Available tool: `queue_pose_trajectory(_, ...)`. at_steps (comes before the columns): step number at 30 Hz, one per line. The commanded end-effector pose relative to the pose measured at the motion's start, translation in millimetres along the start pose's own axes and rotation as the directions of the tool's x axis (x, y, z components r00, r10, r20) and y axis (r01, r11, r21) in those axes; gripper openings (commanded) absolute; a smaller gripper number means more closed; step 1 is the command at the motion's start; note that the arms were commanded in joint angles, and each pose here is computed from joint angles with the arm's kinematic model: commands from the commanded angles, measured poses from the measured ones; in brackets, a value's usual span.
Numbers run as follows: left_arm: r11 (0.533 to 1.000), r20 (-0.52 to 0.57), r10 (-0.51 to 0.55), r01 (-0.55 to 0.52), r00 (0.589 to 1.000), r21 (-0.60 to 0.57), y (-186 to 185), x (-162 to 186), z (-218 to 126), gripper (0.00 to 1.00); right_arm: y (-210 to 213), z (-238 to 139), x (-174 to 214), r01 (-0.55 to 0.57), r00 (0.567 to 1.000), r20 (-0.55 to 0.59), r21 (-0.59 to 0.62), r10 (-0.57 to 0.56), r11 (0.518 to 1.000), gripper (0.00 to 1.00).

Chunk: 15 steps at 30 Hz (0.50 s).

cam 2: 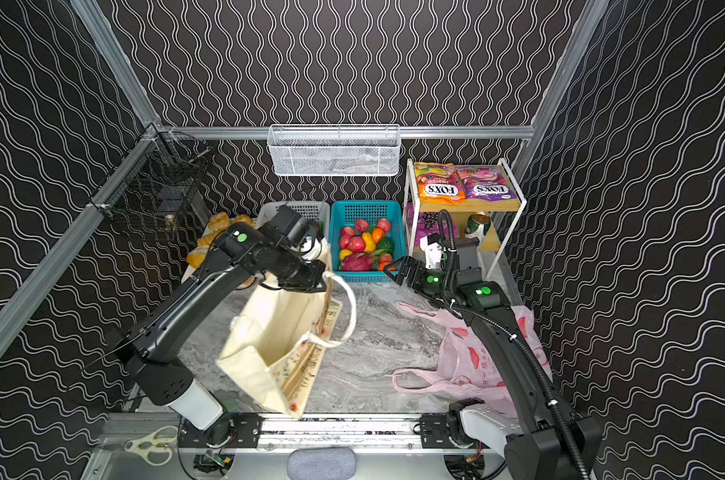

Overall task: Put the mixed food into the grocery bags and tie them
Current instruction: 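Carry the tote bag with the left gripper to the table center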

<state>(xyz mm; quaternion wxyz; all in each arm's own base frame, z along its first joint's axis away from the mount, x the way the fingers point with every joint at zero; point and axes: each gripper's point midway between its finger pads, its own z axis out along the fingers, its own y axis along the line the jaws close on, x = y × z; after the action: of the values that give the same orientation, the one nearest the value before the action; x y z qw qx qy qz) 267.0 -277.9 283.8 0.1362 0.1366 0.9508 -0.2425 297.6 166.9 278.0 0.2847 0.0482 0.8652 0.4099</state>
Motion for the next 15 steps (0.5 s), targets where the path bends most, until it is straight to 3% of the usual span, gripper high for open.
queue_pose_trajectory(1,0.996,0.152,-0.013,0.000,0.988,0.084,-29.0,-40.4,4.0,0.02,-1.8,-7.9,3.2,-0.066,0.998,0.015,0.025,0.066,0.997,0.94)
queue_pose_trajectory(3,0.992,0.191,-0.013,-0.011,0.981,0.123,-41.1,-49.9,6.7,0.09,0.6,-14.1,4.0,-0.068,0.997,0.027,0.027,0.067,0.997,0.93)
queue_pose_trajectory(5,0.988,0.212,0.005,-0.038,0.977,0.153,-49.9,-55.8,5.6,0.24,19.4,-18.9,8.2,-0.038,0.999,0.000,-0.063,0.038,0.997,0.91)
queue_pose_trajectory(7,0.986,0.228,0.039,-0.075,0.973,0.152,-54.5,-56.6,-0.7,0.33,41.4,-20.3,17.7,-0.018,0.998,-0.064,-0.169,0.008,0.985,0.90)
queue_pose_trajectory(10,0.978,0.294,0.080,-0.132,0.953,0.160,-60.2,-56.9,-22.7,0.44,55.9,-18.1,25.5,0.003,0.995,-0.099,-0.180,-0.021,0.984,0.88)
queue_pose_trajectory(12,0.982,0.355,0.105,-0.154,0.929,0.113,-54.1,-58.9,-40.6,0.45,58.0,-13.0,26.9,0.018,0.995,-0.092,-0.157,-0.033,0.987,0.87)
queue_pose_trajectory(15,0.993,0.410,0.121,-0.105,0.904,-0.061,-19.5,-54.5,-63.3,0.49,51.3,1.7,32.1,0.011,0.992,-0.120,-0.101,-0.023,0.995,0.82)
